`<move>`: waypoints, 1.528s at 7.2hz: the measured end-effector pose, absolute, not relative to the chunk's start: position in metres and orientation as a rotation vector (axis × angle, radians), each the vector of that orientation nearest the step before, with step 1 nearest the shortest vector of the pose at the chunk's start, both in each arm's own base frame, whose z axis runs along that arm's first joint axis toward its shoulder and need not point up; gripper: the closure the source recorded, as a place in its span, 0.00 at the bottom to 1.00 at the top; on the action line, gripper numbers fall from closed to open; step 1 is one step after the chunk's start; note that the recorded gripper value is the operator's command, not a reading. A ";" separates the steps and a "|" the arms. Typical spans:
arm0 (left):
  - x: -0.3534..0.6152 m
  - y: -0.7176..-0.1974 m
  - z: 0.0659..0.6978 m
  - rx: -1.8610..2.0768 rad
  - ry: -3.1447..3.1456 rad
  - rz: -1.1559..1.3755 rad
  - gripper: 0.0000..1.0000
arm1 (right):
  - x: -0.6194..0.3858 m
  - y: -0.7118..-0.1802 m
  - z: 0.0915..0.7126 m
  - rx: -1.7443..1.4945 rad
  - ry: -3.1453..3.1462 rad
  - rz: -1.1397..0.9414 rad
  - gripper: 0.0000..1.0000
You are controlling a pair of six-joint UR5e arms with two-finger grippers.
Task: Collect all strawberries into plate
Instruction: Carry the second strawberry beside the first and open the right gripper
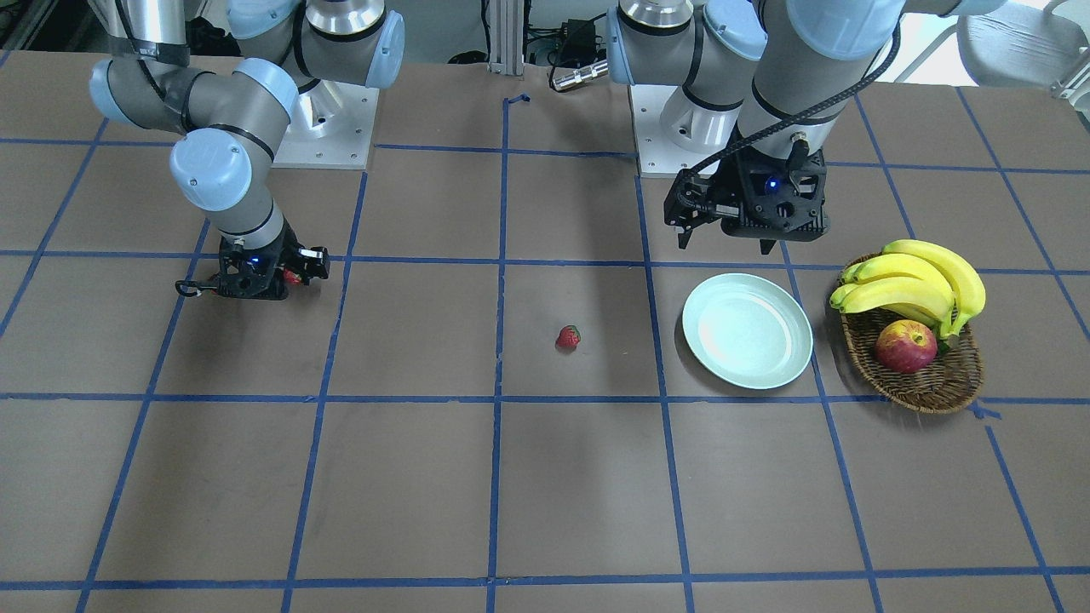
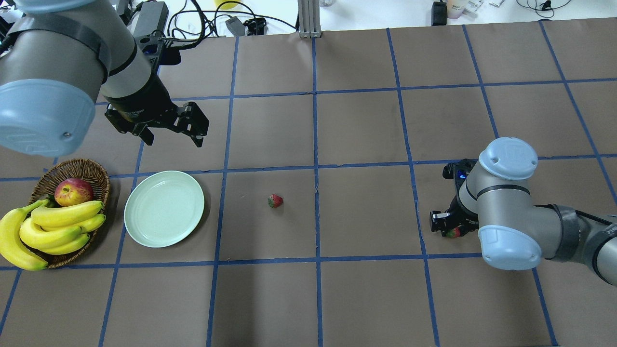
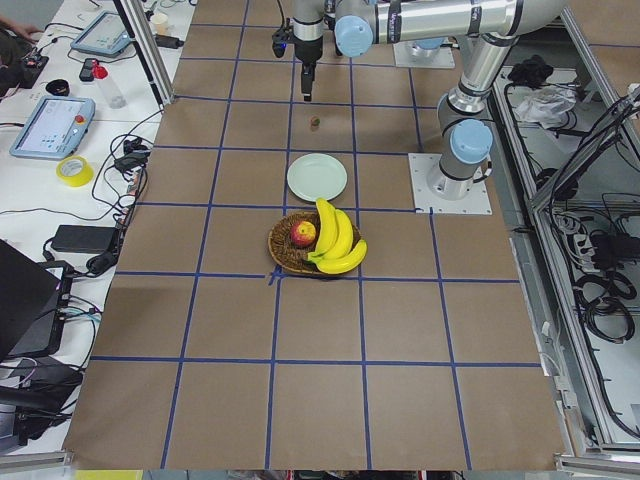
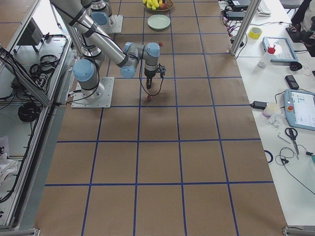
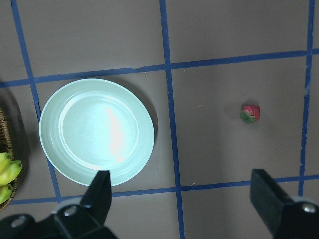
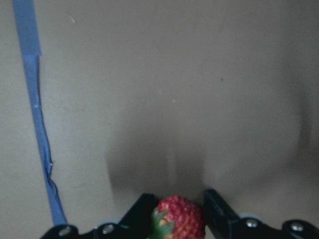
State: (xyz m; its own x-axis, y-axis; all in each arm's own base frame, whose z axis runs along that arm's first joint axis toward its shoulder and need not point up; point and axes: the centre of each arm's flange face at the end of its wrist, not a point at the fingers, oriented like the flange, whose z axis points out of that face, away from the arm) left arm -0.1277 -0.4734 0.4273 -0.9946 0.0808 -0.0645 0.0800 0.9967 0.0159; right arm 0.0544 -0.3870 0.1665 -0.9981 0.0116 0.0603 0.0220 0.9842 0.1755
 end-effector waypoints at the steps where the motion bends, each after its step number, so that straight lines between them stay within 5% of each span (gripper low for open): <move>1: -0.123 -0.474 0.421 0.119 3.032 0.023 0.00 | 0.053 -0.393 0.172 -0.025 -3.056 -0.294 0.59; 5: -0.114 -0.492 0.431 0.122 2.969 -0.044 0.00 | 0.122 -0.447 0.215 -0.098 -3.134 -0.276 0.58; 9: -0.116 -0.490 0.437 0.097 2.960 -0.073 0.00 | 0.308 -0.474 0.225 -0.405 -3.223 -0.155 0.55; 11: -0.118 -0.495 0.432 0.038 2.976 -0.077 0.00 | 0.361 -0.475 0.213 -0.524 -3.271 -0.136 0.32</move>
State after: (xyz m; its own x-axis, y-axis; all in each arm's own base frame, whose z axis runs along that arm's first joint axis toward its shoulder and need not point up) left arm -0.1176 -0.4954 0.4320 -0.9862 0.0210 -0.1641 0.0294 0.9984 -0.0492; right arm 0.3613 -0.4748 0.2134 -0.9353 0.3166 -0.1580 0.3024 0.9471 0.1077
